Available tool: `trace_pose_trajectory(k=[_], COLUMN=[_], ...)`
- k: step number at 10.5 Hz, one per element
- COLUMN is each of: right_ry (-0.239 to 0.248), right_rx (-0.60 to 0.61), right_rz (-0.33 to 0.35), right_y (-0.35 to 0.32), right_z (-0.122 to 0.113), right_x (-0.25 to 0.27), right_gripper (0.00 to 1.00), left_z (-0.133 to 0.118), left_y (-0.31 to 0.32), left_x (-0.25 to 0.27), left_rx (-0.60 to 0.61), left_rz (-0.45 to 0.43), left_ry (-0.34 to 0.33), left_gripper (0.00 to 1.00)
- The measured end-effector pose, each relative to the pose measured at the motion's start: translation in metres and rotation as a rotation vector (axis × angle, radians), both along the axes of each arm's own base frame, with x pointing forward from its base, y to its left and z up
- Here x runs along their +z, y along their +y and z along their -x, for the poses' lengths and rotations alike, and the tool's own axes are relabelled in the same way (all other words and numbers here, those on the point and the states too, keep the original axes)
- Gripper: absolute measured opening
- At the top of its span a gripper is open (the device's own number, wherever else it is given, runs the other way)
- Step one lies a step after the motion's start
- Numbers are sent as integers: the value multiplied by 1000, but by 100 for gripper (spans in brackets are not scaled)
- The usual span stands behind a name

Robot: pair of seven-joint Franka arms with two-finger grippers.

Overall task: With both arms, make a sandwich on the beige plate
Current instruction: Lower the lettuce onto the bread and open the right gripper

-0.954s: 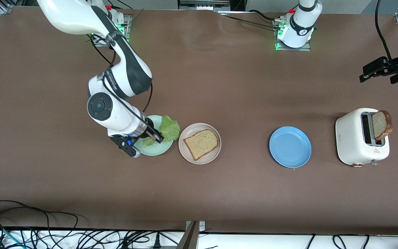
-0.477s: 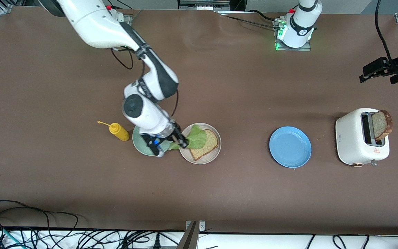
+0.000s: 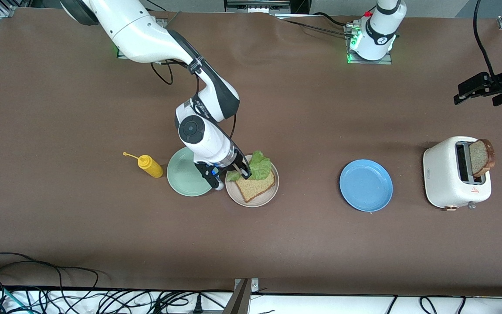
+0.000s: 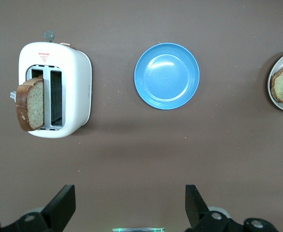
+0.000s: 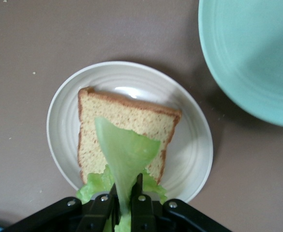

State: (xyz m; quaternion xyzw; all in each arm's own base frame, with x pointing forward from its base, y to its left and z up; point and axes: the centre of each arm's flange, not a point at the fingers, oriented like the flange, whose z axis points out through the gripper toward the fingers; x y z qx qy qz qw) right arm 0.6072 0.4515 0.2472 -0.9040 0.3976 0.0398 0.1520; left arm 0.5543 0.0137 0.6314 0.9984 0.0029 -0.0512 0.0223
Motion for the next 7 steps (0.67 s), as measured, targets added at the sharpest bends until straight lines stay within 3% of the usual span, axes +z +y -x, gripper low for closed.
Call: trace_pose_trajectory(k=[1, 2, 6, 7], right_ry=[-1, 1, -21, -31], right_rx=[7, 9, 18, 19], right_rz=[13, 18, 11, 7], right_y=[-1, -2, 4, 5], right_z=[0, 0, 0, -1], right_x=[-6, -10, -6, -2], right_gripper=[10, 20, 72, 90], left_z=[0, 0, 0, 0], left_y=[1, 1, 2, 2], left_x=[0, 0, 0, 0], left_rx=[1, 2, 3, 4], left_rz=[0, 0, 0, 0], left_ry=[0, 0, 0, 0], left_gripper=[100, 100, 100, 100])
